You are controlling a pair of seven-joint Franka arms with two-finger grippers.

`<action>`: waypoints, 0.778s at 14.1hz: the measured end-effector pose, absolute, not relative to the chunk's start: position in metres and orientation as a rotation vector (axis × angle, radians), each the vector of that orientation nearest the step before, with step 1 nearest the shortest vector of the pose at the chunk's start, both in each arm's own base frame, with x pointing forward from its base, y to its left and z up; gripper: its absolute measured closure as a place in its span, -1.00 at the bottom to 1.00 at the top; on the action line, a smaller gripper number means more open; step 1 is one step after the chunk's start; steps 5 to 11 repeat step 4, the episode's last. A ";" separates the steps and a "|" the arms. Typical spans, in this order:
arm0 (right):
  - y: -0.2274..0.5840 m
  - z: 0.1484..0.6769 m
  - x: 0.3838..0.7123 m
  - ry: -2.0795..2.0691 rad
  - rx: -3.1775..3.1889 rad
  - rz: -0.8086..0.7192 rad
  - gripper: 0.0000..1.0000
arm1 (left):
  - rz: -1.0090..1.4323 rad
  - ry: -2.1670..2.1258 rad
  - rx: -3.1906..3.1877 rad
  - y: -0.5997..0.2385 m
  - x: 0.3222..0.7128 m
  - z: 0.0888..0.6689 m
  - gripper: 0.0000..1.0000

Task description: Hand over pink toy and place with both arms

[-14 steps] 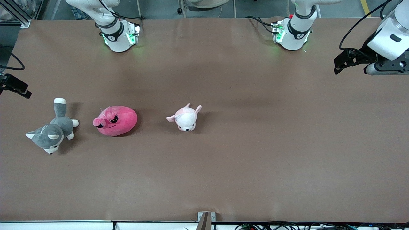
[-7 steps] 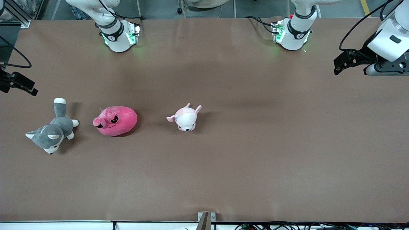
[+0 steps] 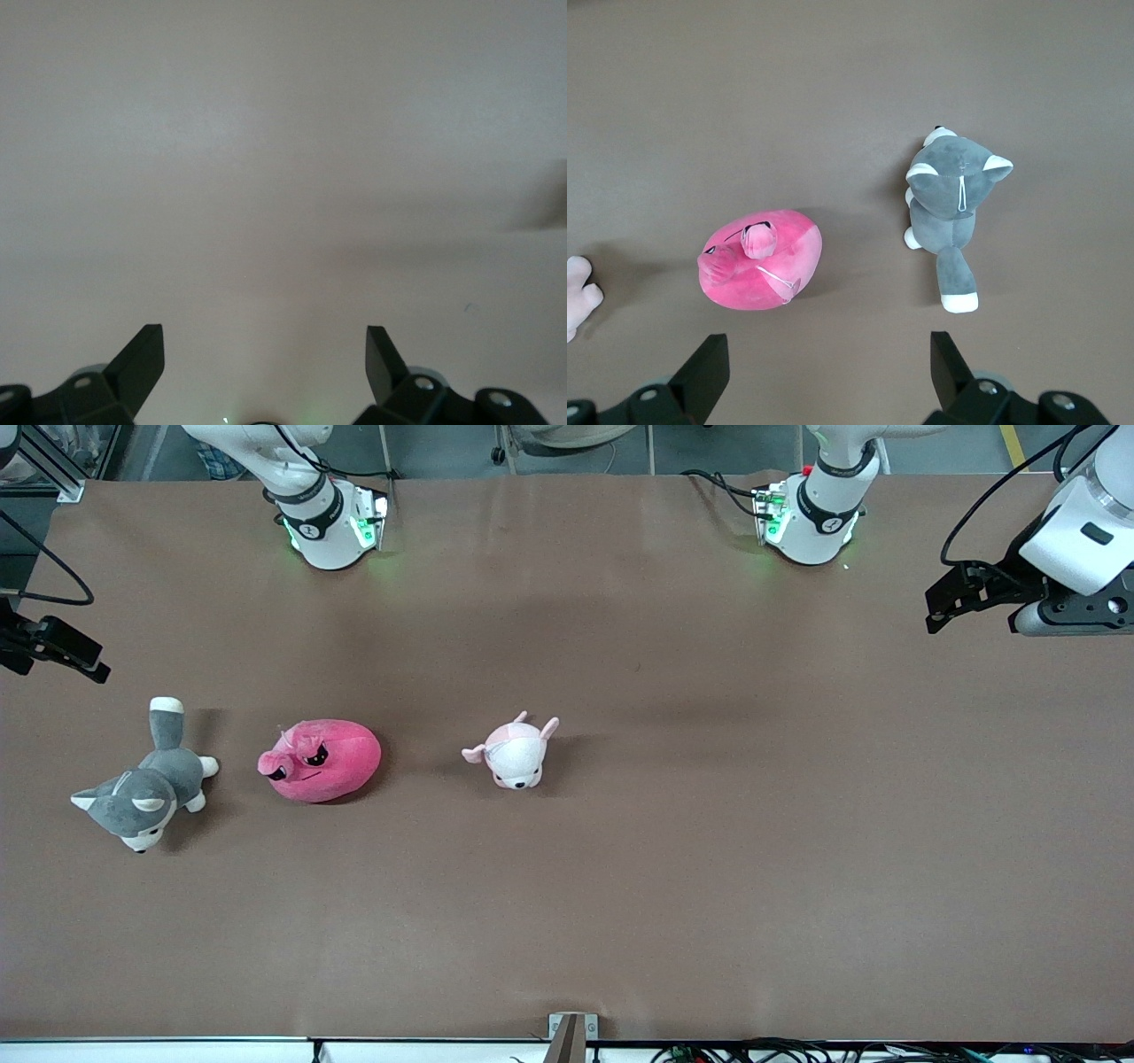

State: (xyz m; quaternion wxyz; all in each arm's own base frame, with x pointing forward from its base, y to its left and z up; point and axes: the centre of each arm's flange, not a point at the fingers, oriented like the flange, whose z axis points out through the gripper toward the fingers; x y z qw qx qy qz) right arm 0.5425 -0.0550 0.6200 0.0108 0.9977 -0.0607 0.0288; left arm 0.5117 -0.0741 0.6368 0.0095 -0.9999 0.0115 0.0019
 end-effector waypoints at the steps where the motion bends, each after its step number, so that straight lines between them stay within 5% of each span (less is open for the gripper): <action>1: -0.056 0.620 0.542 -0.190 3.112 0.090 -1.00 | 0.006 0.036 -3.122 -0.074 0.512 0.637 -1.00; 11: -0.058 0.619 0.542 -0.189 3.112 0.086 -1.00 | 0.003 0.036 -3.123 -0.074 0.512 0.638 -1.00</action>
